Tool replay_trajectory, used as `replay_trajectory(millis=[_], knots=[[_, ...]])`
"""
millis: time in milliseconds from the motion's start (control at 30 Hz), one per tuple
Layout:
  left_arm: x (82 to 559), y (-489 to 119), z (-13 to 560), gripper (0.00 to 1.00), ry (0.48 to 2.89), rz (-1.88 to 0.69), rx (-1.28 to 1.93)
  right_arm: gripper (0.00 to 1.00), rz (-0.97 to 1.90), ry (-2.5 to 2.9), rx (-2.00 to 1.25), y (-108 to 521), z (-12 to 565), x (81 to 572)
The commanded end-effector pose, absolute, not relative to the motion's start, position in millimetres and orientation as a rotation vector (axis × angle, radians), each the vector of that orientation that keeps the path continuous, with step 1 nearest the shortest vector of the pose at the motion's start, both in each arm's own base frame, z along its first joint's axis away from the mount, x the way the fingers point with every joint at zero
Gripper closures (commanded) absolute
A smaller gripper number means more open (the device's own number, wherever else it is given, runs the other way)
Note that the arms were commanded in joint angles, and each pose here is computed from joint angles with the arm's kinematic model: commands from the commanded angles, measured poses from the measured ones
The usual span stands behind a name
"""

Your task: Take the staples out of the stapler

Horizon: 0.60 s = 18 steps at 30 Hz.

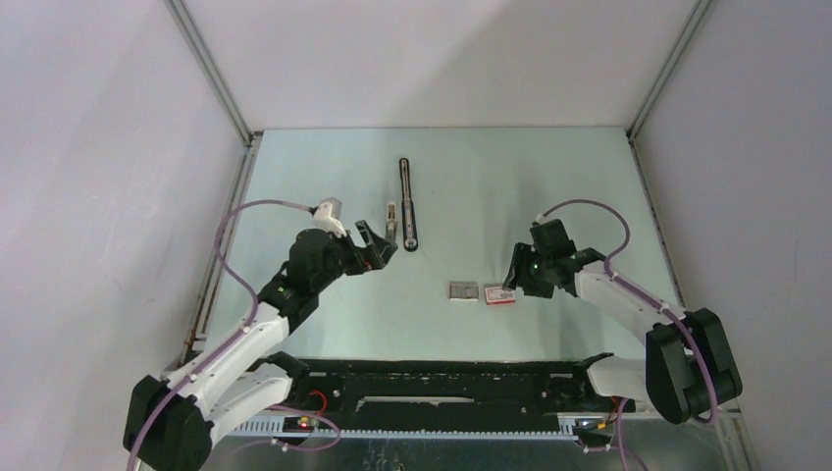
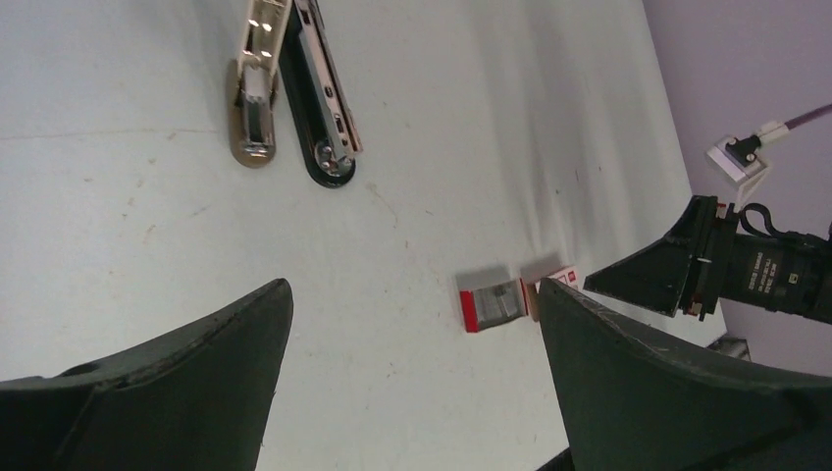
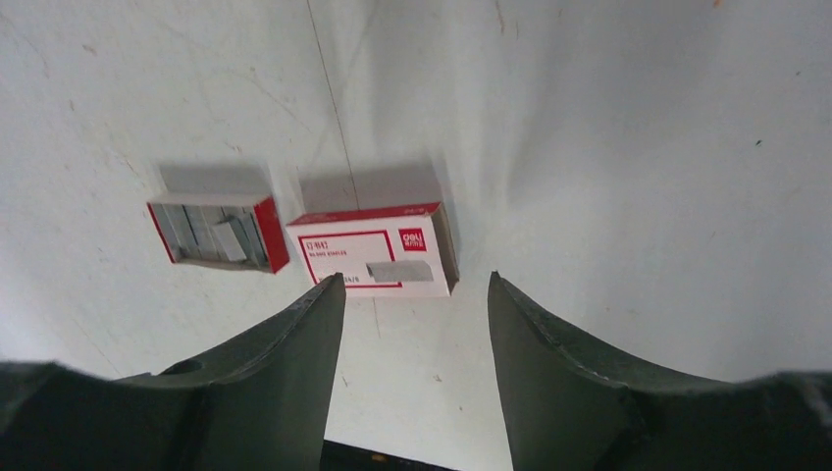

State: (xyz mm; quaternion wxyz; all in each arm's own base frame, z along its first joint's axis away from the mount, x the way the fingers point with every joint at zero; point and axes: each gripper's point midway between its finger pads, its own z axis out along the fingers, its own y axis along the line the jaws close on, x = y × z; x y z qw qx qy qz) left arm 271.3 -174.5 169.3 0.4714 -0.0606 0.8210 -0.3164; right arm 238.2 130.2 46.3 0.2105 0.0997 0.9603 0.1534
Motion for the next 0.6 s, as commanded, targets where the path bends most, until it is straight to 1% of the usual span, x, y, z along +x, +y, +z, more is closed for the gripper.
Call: replay_trajectory(millis=[0,167,300,567], knots=[[269,-200,175,0.00,1.984,-0.914,-0.046,0.37,0.448,2.699,0.132,136,49,221],[262,-213,160,0.01,2.029,-0.932,0.002,0.46,0.462,2.712,0.071,146,51,208],[260,-215,158,0.01,2.030,-0.921,0.012,0.52,0.491,2.706,0.016,164,47,197],[259,-214,154,0.01,2.042,-0.918,0.012,0.63,0.335,2.667,0.047,173,26,203]])
